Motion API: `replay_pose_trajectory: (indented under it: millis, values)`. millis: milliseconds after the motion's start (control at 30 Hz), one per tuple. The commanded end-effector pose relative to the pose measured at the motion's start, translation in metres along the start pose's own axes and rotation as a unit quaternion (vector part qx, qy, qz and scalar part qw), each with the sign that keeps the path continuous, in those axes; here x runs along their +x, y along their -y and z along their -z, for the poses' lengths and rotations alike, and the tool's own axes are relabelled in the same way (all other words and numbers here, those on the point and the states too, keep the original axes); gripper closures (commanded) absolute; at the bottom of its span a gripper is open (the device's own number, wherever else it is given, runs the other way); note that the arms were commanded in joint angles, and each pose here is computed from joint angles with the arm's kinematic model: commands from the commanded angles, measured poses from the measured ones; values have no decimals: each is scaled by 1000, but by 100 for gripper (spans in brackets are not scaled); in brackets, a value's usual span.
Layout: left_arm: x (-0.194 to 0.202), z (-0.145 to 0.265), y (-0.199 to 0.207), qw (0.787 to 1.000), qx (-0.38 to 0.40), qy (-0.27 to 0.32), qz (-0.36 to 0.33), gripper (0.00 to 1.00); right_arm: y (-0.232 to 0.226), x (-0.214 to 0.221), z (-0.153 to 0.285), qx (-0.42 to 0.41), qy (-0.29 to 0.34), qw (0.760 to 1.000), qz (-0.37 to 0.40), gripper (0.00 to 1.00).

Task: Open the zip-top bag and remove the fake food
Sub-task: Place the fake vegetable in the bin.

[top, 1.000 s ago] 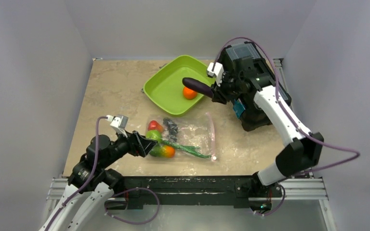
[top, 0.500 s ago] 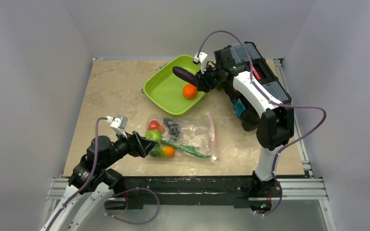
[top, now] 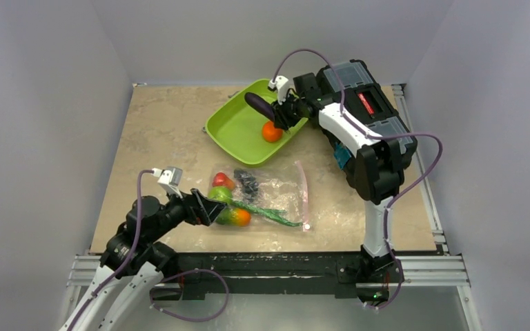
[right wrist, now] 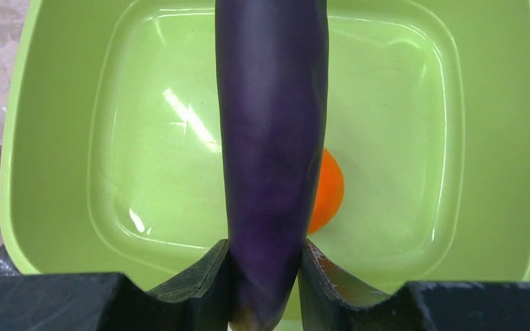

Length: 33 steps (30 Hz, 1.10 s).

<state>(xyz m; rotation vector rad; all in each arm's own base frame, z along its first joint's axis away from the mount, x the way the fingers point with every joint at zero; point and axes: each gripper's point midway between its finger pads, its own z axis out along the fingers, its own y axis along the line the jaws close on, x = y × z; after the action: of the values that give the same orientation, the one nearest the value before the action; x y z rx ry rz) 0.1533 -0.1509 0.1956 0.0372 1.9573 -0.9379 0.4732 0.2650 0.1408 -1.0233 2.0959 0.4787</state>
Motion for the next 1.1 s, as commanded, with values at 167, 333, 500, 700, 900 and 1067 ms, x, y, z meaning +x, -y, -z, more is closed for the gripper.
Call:
replay_pose_trajectory:
  millis: [167,333,500,700,900,1067]
  values:
    - [-4,-2,2,1000,9,17,12,3,-17,-33,-31,34,33,999,3,86]
    - [-2,-2,3,1000,13,13,13,3,-34,-26,-45,20,22,1000,5,72]
    - [-1,-1,6,1000,19,8,16,3,-43,-22,-47,8,19,1000,6,58]
    - [3,-1,11,999,29,-5,23,3,-46,-37,-27,10,40,999,18,40]
    - [8,-2,24,997,64,-28,29,3,-61,-57,23,1,83,995,50,37]
    - [11,-4,35,994,95,-42,31,3,-101,-60,87,-52,139,981,121,33]
